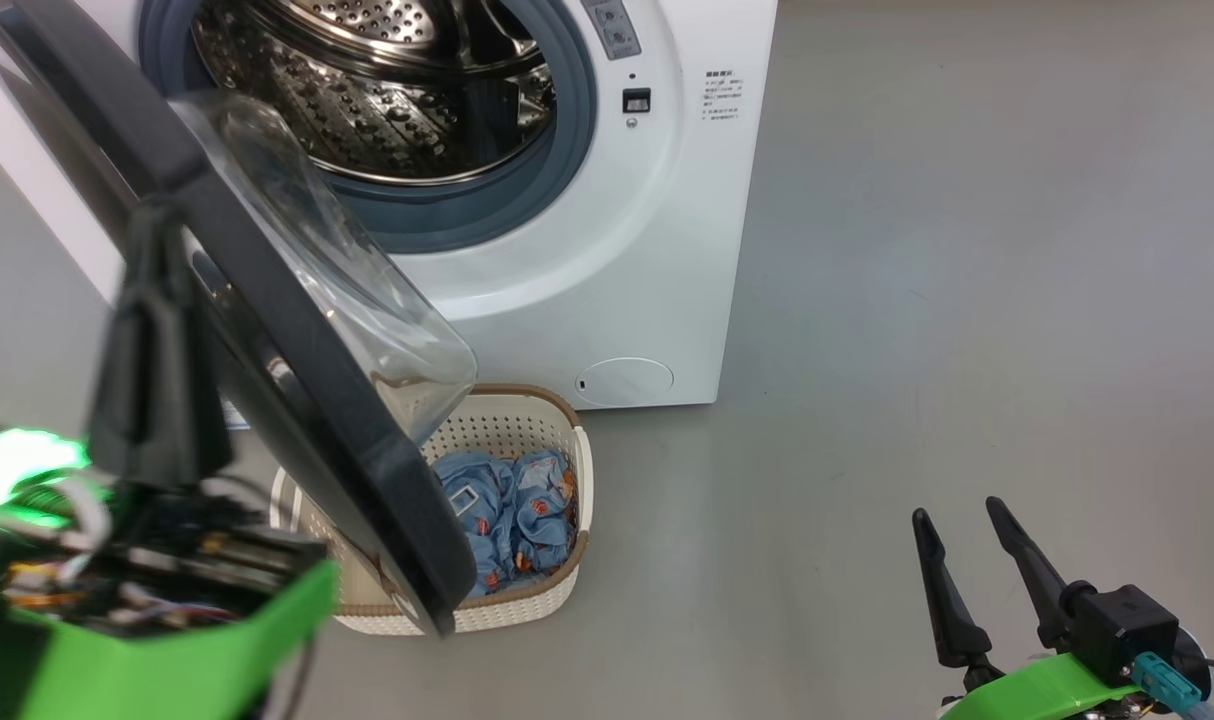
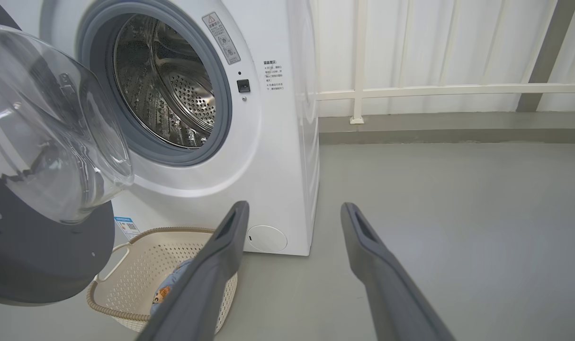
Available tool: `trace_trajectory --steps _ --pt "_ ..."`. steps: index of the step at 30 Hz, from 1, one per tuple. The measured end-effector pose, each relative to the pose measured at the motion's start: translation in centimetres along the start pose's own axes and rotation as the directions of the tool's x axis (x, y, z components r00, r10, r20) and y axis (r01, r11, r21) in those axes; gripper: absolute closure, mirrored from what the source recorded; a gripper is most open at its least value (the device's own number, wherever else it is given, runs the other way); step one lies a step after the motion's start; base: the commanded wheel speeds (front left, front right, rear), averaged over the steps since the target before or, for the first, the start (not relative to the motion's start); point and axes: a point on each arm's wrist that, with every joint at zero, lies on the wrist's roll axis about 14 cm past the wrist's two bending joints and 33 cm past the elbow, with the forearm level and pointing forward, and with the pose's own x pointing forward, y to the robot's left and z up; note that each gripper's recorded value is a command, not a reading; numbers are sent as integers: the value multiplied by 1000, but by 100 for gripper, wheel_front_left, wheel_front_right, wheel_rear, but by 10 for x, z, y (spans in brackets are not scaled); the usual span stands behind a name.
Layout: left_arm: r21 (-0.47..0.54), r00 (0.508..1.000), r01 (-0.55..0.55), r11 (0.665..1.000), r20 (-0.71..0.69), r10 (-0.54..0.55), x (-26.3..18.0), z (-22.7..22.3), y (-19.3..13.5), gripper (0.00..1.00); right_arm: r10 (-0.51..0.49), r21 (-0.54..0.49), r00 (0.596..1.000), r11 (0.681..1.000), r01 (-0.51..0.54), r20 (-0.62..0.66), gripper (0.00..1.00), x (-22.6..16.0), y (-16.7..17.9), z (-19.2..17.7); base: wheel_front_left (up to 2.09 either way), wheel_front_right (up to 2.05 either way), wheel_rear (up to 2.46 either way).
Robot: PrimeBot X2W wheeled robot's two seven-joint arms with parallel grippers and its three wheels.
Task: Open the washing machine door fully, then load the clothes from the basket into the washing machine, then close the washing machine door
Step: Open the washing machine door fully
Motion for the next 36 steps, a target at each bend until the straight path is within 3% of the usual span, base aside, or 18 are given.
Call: trace_trajectory --steps 3,7,15,21,36 --pt "-56 989 139 989 66 -136 11 16 -42 100 2 7 1000 1000 -2 -5 0 0 1 -2 0 0 0" --pt "-165 960 280 946 57 -274 5 8 -94 100 1 17 1000 1000 -1 -8 0 -1 1 -3 0 0 0" --pt "-347 905 344 872 -123 -406 -35 -48 -149 100 -11 16 1000 1000 11 -13 0 -3 -2 -5 0 0 0" --pt "-386 873 309 869 -248 -420 -63 -78 -152 100 -6 15 1000 1000 6 -16 0 -1 -1 -6 0 0 0" --pt "-323 801 123 938 -525 -286 -114 -148 -110 100 5 18 1000 1000 -4 -23 0 1 2 -9 0 0 0"
